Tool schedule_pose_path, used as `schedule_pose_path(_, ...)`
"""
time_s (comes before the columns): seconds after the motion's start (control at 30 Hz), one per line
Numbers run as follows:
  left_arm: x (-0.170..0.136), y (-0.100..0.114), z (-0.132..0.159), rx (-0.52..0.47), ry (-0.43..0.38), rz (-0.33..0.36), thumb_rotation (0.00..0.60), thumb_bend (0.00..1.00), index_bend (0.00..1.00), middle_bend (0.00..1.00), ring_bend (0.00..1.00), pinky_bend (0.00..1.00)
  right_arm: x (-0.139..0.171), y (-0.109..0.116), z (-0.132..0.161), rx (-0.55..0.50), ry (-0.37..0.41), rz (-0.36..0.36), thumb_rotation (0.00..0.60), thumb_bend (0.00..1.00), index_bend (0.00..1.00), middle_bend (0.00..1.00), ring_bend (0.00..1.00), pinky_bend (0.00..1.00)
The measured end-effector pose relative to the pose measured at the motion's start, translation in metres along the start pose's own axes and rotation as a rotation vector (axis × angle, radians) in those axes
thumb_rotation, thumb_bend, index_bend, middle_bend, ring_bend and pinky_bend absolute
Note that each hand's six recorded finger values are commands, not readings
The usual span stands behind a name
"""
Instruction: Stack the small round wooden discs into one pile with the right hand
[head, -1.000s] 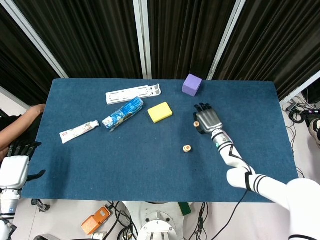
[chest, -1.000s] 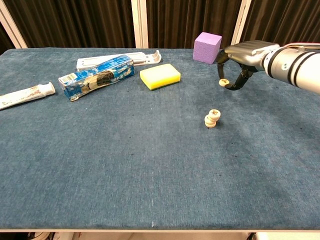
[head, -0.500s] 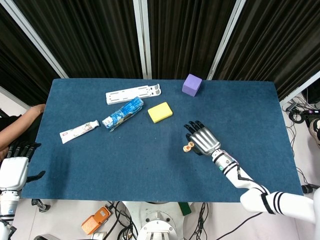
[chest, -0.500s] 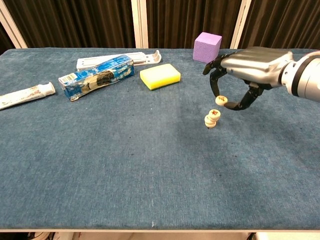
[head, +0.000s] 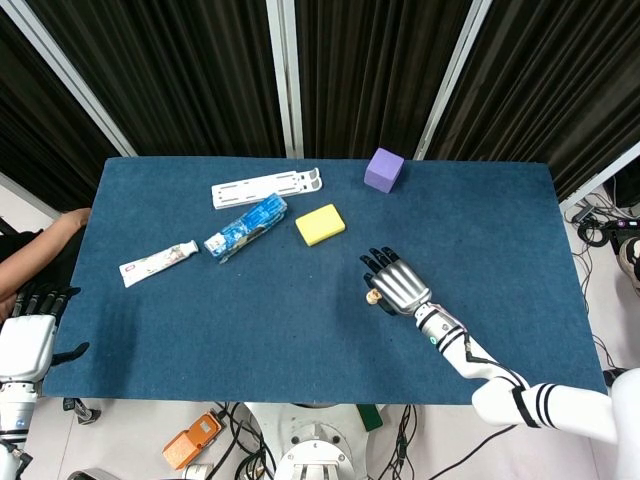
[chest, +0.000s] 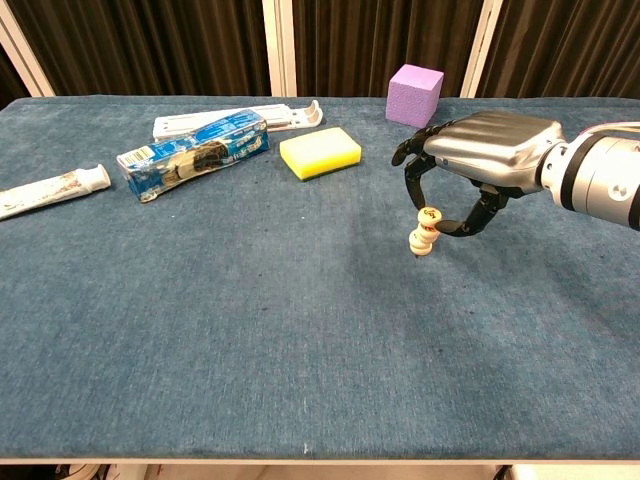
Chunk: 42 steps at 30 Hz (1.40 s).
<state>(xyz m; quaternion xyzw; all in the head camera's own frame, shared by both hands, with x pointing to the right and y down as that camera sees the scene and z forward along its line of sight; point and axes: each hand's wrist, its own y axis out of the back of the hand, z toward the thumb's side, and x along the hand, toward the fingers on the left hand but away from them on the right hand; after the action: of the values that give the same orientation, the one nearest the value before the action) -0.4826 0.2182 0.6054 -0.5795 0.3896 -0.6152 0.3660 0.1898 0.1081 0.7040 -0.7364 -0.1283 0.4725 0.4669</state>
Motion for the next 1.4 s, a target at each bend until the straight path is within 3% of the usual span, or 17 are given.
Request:
schedule_pose_path(0.57,0.0,-0.001,0.0,-0.001,-0.002,-0.001,0.6,0.08,0.19,0.18,0.11,0.01,0.002,-0.001,0.001,0.008,0.001,0.005,0.6,0.52,0.52,0.2,0.15,0.18)
schedule_pose_path(1.1,0.0,0.0,0.0,-0.001,-0.002,0.001,0.6,0.08,0.19,0.18,0.11,0.01,0.005,-0.002,0.001,0.009,-0.001,0.006,0.6,0.4,0.46,0.2,0.15,0.18)
schedule_pose_path(1.4,0.002,0.002,0.003,-0.005,-0.014,0.012,0.6,0.08,0.19,0.18,0.11,0.01,0.02,0.018,-0.013,-0.007,-0.048,-0.083,0.6,0.39,0.41,0.2,0.15,0.18)
